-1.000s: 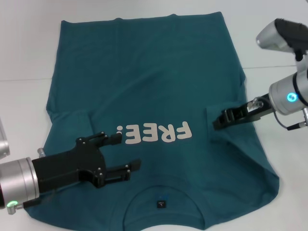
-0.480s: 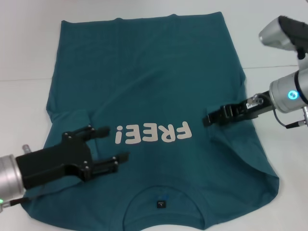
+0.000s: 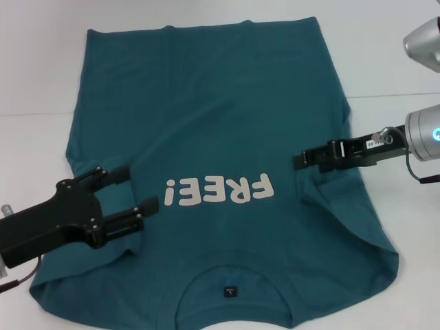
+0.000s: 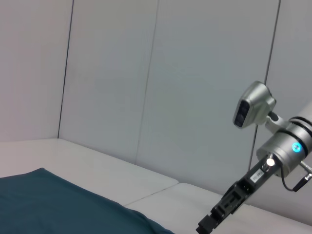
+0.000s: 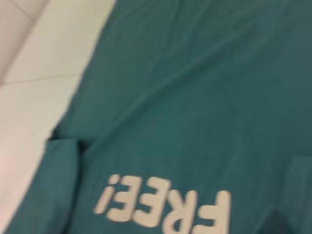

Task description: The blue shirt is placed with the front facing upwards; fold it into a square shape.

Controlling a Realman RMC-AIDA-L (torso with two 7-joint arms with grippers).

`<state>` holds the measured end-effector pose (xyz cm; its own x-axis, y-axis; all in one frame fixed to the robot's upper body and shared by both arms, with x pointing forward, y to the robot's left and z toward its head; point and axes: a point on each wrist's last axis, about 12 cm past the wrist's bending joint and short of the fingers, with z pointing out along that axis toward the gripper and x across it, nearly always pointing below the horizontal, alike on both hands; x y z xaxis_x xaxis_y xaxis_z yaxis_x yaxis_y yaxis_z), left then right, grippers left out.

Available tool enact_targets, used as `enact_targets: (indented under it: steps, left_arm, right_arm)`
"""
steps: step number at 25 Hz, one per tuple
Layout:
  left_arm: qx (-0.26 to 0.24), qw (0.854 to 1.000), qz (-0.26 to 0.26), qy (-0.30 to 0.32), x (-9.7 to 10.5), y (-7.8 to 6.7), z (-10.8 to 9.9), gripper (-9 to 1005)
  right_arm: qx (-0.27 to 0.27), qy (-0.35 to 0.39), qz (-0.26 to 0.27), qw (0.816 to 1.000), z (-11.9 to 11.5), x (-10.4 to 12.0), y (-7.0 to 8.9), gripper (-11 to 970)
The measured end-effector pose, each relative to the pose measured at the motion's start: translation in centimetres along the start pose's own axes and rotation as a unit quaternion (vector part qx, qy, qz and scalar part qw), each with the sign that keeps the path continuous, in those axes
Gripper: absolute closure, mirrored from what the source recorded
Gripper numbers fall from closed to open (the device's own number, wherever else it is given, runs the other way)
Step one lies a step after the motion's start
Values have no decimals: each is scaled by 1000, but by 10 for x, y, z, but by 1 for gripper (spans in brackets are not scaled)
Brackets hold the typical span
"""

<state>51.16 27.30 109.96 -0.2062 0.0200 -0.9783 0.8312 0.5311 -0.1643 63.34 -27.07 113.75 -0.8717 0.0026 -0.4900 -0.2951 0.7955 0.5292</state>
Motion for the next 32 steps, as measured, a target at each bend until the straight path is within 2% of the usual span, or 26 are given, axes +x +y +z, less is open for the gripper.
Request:
enact_targets:
  steps: [9, 12, 16, 23, 32]
  left_arm:
    - [-1, 1000, 1, -3, -1, 1, 1, 160]
    - [-3, 1000, 0, -3, 0, 1, 1, 160]
    - [-2, 1000, -2, -3, 1, 1, 2, 161]
    - [-4, 1000, -3, -2, 2, 0, 0, 161]
    - [0, 1000, -1, 0, 1, 1, 2, 161]
  right_arm:
    - [61, -6, -40, 997, 8, -20, 7, 210]
    - [75, 6, -61, 995, 19, -23, 16, 211]
    - [73, 23, -66, 995, 29, -20, 25, 213]
    - [73, 31, -50, 996, 30, -12, 20, 216]
    - [79, 53, -63, 993, 41, -6, 26, 228]
